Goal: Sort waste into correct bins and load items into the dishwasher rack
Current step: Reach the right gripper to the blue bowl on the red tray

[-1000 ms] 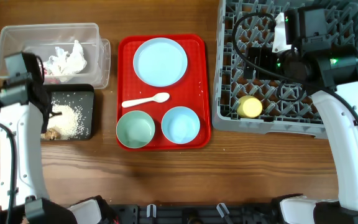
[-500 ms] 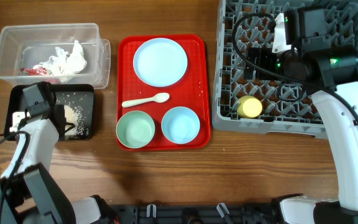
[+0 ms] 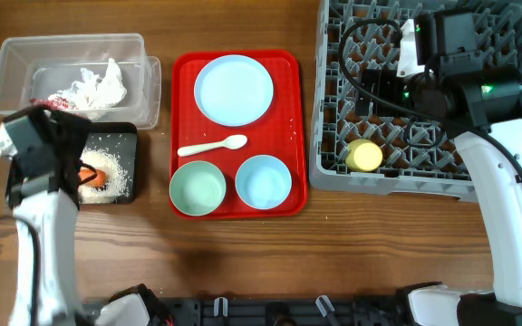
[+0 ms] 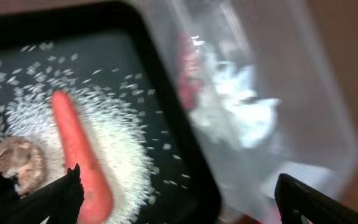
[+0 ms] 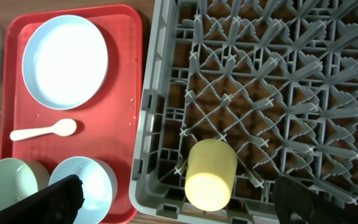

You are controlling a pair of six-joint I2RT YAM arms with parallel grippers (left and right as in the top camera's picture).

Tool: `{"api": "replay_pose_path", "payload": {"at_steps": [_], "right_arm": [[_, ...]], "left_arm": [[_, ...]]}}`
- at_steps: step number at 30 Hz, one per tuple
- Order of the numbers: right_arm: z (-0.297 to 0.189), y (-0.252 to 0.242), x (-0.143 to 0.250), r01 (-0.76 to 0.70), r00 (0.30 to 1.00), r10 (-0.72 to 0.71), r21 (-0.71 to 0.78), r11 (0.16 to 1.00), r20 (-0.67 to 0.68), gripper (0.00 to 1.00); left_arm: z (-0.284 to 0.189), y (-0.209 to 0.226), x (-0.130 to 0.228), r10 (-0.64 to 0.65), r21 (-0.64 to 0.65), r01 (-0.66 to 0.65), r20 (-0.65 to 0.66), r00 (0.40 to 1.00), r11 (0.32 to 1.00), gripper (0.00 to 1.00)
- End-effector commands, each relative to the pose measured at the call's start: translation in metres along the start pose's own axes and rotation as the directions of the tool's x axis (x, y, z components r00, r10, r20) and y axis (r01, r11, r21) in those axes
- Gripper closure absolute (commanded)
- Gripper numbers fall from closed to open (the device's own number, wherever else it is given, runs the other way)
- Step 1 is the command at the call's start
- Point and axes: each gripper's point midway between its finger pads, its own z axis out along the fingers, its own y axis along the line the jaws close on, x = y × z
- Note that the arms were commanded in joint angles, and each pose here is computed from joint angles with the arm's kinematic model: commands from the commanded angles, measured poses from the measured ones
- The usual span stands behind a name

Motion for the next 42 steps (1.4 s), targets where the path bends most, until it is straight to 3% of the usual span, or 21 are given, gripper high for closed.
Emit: {"api": "replay_pose_path", "payload": {"at_steps": [1, 3, 6, 11, 15, 18, 20, 22, 25, 32, 36, 42], "right_arm": [[-0.002, 0.001, -0.002, 0.006, 1.0, -0.006, -0.011, 1.0, 0.01, 0.0], [-0.002, 0.007, -0.004, 0.009, 1.0, -0.008, -0.044, 0.999, 0.018, 0.0], [-0.004, 0.025, -0.011, 0.026, 0.999, -0.02, -0.143, 0.989, 0.043, 0.0], [-0.011, 0.062, -0.024, 0.12, 0.989, -0.088, -0.287, 0.951, 0.121, 0.04], [-0.021, 0.103, -0.054, 0.121, 0.969, -0.028, -0.373, 0.92, 0.245, 0.09], [0.003, 0.14, -0.073, 0.143, 0.959, -0.018, -0.429, 0.892, 0.282, 0.09], [0.053, 0.157, -0.072, 0.097, 0.977, 0.0, -0.442, 0.892, 0.213, 0.09], [0.102, 0.164, -0.067, 0.045, 0.99, 0.02, -0.44, 0.897, 0.142, 0.11], [0.154, 0.168, -0.055, -0.012, 0.997, 0.041, -0.429, 0.903, 0.06, 0.12], [0.226, 0.154, -0.025, -0.102, 0.994, 0.086, -0.332, 0.938, -0.062, 0.19], [0.253, 0.149, -0.012, -0.17, 0.983, 0.142, -0.294, 0.941, -0.116, 0.27], [0.263, 0.162, 0.003, -0.147, 0.985, 0.114, -0.277, 0.95, -0.132, 0.3]], "left_arm": [[-0.058, -0.053, 0.011, 0.241, 0.299, -0.228, -0.007, 0.97, 0.927, 0.0], [-0.095, -0.094, 0.045, 0.489, 0.53, -0.436, 0.046, 0.871, 0.727, 0.0], [-0.115, -0.119, 0.091, 0.599, 0.619, -0.497, 0.052, 0.799, 0.608, 0.01], [-0.135, -0.148, 0.128, 0.722, 0.597, -0.586, 0.015, 0.691, 0.548, 0.01], [-0.159, -0.179, 0.138, 0.825, 0.581, -0.659, -0.038, 0.564, 0.477, 0.01], [-0.148, -0.185, 0.149, 0.859, 0.52, -0.707, -0.11, 0.5, 0.478, 0.0], [-0.133, -0.178, 0.126, 0.781, 0.388, -0.693, -0.135, 0.609, 0.607, 0.0], [-0.132, -0.174, 0.108, 0.73, 0.361, -0.652, -0.139, 0.669, 0.667, 0.0], [-0.129, -0.171, 0.098, 0.708, 0.354, -0.632, -0.145, 0.691, 0.689, 0.0], [-0.12, -0.17, 0.106, 0.711, 0.366, -0.624, -0.184, 0.679, 0.691, 0.0], [-0.103, -0.163, 0.067, 0.639, 0.295, -0.583, -0.152, 0.754, 0.757, 0.0], [-0.08, -0.129, 0.006, 0.513, 0.167, -0.491, -0.138, 0.847, 0.855, 0.0]]}}
